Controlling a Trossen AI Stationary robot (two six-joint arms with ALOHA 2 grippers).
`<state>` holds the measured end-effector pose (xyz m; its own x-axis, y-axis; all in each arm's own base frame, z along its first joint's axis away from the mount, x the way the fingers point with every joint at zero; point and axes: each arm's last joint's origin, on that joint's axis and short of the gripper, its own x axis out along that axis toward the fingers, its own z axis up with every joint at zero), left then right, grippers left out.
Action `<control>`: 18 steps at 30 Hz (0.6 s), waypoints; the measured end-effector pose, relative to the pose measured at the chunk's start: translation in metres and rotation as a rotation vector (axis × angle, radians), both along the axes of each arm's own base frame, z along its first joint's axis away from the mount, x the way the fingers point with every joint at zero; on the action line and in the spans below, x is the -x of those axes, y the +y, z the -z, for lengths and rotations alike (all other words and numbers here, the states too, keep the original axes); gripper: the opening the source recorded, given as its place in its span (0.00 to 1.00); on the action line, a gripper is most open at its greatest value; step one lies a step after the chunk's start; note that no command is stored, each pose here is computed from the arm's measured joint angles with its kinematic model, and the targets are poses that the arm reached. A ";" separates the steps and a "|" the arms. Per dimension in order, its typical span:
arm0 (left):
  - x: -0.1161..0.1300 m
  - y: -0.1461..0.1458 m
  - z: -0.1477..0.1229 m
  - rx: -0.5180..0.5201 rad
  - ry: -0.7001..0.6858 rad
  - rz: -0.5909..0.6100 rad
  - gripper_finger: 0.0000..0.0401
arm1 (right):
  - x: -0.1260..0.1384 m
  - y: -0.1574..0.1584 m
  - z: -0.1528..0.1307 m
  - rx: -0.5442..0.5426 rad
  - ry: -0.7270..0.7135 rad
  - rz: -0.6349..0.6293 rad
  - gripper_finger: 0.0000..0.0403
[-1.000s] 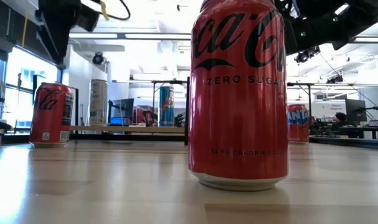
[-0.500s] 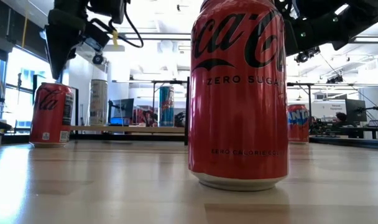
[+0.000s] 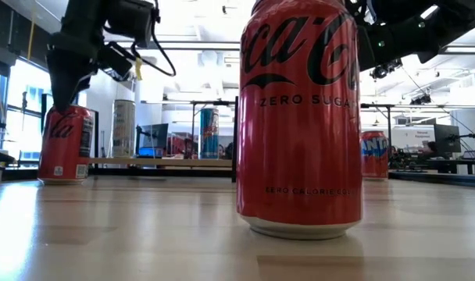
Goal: Place canned beverage on shelf
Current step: Put the top red soda can on the shelf
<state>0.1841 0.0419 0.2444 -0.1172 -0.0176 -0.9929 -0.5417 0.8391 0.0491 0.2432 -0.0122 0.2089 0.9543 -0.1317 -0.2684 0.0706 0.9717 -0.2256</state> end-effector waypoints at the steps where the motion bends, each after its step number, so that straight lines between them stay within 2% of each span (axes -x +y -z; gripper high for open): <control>1: -0.001 0.000 0.000 -0.003 -0.005 0.007 0.77 | 0.000 0.000 0.000 0.000 0.000 0.000 0.00; 10: -0.009 0.002 0.001 -0.025 -0.091 -0.014 0.76 | 0.000 0.000 0.000 0.000 0.000 0.000 0.00; 18: -0.009 0.002 -0.001 -0.039 -0.113 -0.053 0.57 | 0.000 0.000 0.000 0.000 0.000 0.000 0.00</control>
<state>0.1935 0.0442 0.2450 -0.0049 0.0183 -0.9998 -0.5893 0.8077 0.0177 0.2432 -0.0122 0.2089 0.9543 -0.1313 -0.2684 0.0703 0.9717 -0.2255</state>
